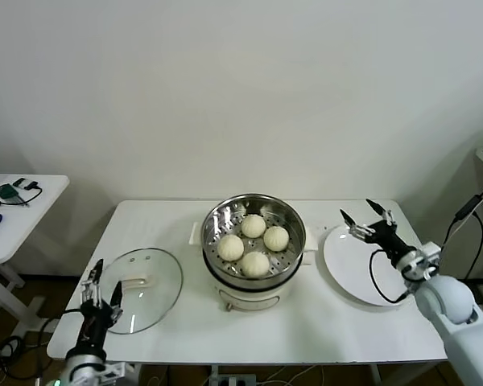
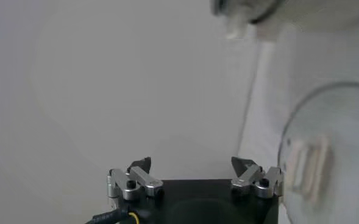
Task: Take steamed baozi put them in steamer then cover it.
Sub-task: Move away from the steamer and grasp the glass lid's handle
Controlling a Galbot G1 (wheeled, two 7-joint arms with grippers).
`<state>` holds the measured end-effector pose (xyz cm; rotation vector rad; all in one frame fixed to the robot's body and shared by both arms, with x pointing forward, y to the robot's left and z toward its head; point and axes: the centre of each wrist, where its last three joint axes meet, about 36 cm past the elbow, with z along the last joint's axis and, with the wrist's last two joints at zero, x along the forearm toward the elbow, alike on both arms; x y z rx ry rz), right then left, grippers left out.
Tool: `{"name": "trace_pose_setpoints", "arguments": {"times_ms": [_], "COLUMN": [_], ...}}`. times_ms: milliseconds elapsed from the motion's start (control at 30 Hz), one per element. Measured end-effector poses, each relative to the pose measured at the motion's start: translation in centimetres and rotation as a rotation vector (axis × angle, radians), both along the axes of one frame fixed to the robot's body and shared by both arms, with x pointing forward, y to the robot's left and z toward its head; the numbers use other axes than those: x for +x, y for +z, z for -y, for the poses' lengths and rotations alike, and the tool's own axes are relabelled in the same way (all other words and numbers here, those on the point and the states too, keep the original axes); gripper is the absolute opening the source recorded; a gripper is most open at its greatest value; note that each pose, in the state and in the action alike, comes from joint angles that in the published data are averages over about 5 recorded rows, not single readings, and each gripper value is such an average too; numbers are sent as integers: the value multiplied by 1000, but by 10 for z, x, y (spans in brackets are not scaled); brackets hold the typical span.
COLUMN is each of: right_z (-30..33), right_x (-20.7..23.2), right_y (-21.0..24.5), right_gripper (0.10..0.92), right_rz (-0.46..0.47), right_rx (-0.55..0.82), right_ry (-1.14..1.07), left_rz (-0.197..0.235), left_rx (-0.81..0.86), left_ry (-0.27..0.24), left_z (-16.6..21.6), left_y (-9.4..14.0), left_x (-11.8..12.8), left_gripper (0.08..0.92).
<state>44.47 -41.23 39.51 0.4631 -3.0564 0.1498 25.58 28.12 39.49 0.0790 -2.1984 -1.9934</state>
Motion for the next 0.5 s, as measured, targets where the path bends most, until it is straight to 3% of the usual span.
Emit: {"name": "trace_pose_setpoints", "arguments": {"times_ms": [233,500], "right_z": [2,-3], "right_x": [-28,-46], "right_y": [-24,-39], "right_gripper": [823,823], "right_rz": [-34,-56], "right_rx": [26,37], "right_ry": [-89,-143], "left_rz": [-62,-93], "left_rx": [136,205], "left_ry": [-5,-8], "left_z": [10,15], "left_y": [-37,-75], "left_x": [15,34], "left_gripper": [823,823]}}
